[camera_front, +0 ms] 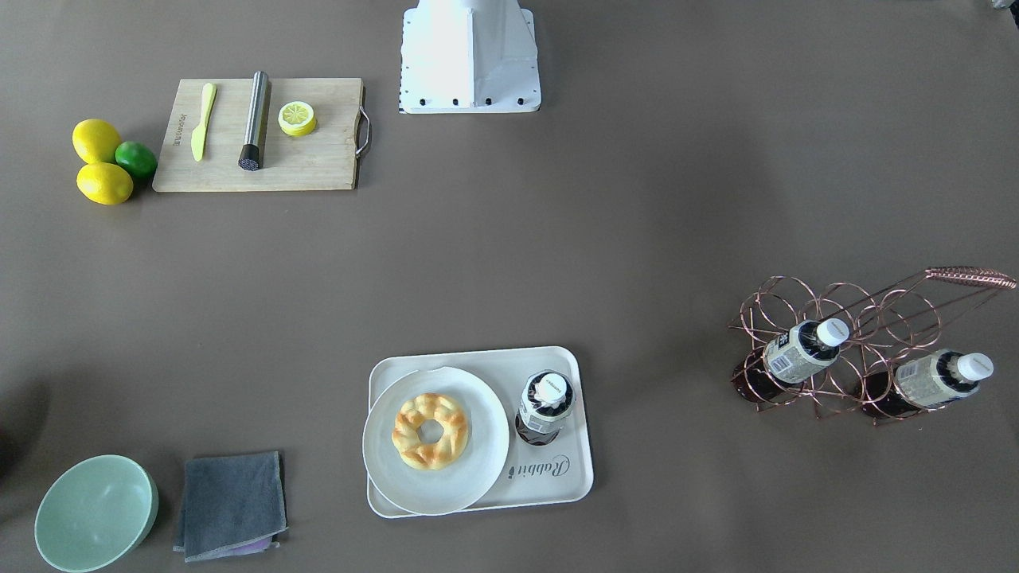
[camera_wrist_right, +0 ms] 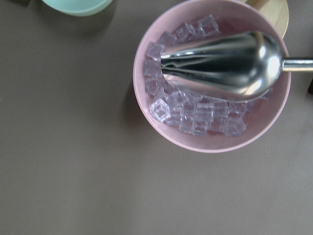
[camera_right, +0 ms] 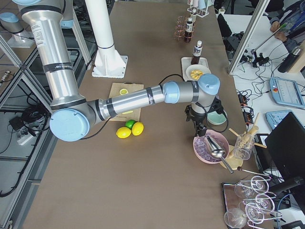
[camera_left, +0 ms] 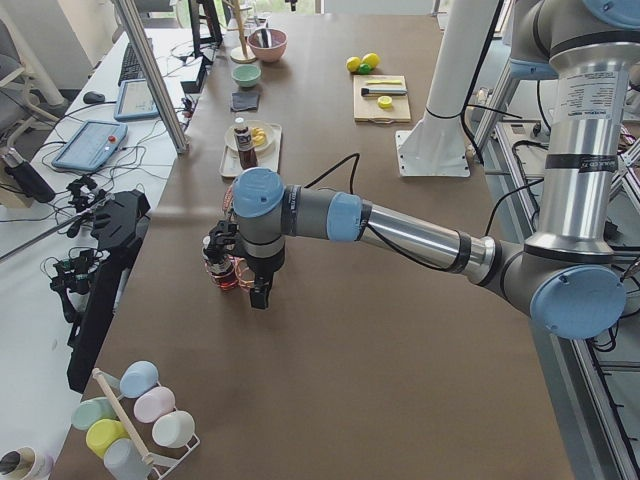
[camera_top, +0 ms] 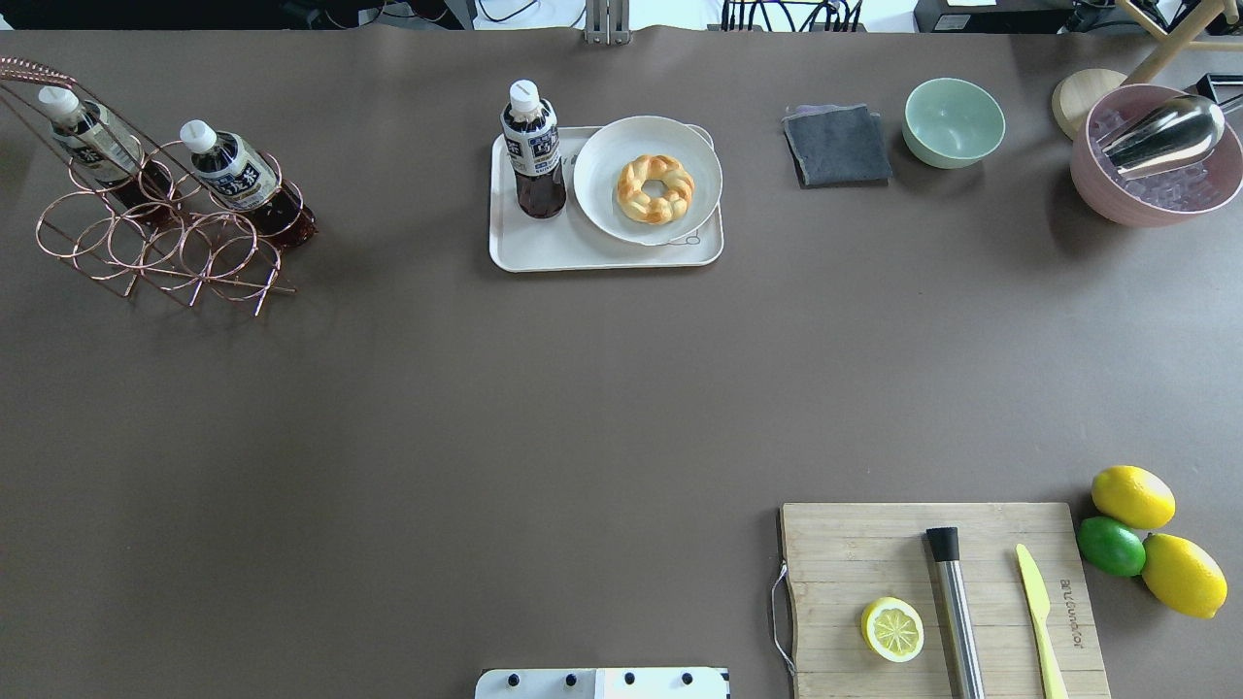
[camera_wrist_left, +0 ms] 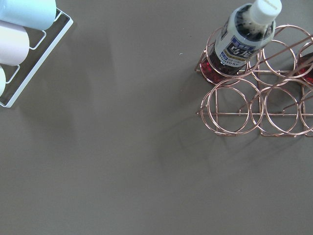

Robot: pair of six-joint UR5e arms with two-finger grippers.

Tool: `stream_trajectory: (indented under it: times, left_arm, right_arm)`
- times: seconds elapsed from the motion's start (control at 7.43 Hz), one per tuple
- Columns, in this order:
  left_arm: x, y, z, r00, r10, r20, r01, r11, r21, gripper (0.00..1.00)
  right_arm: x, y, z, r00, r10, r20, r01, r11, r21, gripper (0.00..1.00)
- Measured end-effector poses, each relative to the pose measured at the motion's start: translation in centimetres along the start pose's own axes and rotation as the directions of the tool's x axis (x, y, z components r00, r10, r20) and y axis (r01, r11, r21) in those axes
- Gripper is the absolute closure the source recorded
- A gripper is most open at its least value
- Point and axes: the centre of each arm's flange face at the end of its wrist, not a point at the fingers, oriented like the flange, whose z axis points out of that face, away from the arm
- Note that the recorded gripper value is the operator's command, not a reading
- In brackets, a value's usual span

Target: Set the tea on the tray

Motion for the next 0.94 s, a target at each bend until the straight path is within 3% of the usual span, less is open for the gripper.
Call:
stream_trajectory:
  times: [0.4,0.67,0.94]
  left_arm:
    - [0.5,0.2,-0.5,0.999,0.032,0.001,-0.032,0.999,0.014,0.03]
    - [0.7,1.1,-0.5,0.998,0.059,0.008,-0.059,0.997,0.043,0.03]
    - [-0.6,2.2,1.2,0.998,0.066,0.013,-0.066,0.997,0.043,0.03]
  right_arm:
    - [5.7,9.2,2.8,0.998,0.033,0.051,-0.032,0.999,-0.027,0.01]
    - [7.3,12.3,2.4,0.996,0.069,0.05,-0.068,0.998,-0.015,0.01]
    - [7.6,12.9,1.5,0.996,0.077,0.043,-0.077,0.997,0.002,0.01]
